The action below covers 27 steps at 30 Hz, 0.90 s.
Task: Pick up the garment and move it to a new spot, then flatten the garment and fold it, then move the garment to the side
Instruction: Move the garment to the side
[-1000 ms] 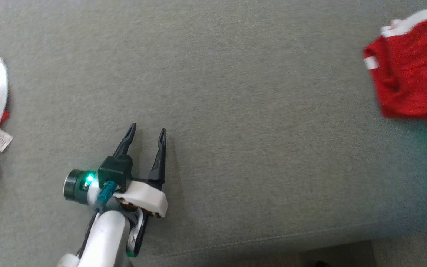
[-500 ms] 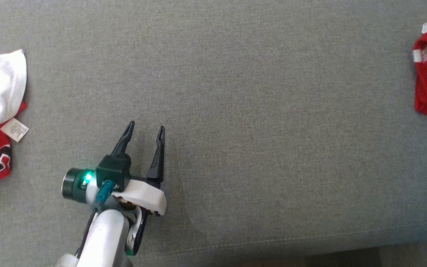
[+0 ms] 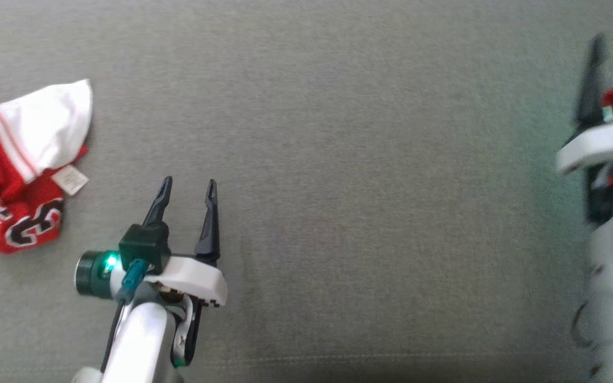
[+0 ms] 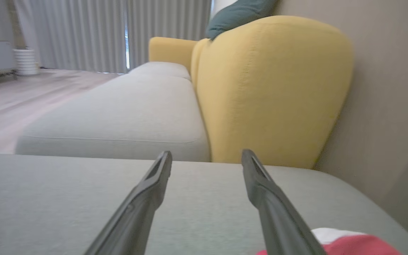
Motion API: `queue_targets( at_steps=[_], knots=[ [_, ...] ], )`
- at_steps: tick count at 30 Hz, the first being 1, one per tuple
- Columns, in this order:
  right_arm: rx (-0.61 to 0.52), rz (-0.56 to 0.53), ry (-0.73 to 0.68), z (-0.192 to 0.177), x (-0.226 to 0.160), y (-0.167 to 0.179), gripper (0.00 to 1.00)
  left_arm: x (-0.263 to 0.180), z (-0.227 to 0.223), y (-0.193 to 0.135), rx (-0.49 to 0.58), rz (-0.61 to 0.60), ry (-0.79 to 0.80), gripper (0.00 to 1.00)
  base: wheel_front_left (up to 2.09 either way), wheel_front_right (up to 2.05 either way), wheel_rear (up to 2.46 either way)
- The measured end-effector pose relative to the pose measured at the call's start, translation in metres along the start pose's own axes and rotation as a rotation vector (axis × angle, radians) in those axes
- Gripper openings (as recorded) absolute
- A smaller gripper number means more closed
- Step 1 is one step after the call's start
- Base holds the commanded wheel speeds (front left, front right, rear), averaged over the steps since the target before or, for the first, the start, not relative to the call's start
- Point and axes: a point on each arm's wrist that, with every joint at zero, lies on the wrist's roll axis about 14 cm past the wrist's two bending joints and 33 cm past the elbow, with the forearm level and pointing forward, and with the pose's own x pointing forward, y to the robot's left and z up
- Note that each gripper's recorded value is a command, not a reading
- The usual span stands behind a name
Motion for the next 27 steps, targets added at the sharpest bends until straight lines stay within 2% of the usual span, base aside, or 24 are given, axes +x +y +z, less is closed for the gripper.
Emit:
queue_targets(
  at_steps=[7,9,18,27],
  knots=[
    [0.135,0.175,0.025,-0.013,-0.029,0.083,1.0,-0.024,0.008,0.034,-0.005,0.122,-0.013,1.0,0.0,0.0,0.0],
    [0.157,0.2,0.033,-0.015,-0.036,0.095,1.0,-0.029,0.011,0.041,-0.003,0.145,-0.021,1.0,0.0,0.0,0.0],
    [0.232,0.257,0.073,-0.023,-0.078,0.115,1.0,-0.053,0.022,0.06,-0.009,0.222,-0.053,1.0,0.0,0.0,0.0],
    [0.269,0.251,0.072,-0.02,-0.108,0.11,1.0,-0.071,0.023,0.057,-0.026,0.232,-0.061,1.0,0.0,0.0,0.0]
  ],
)
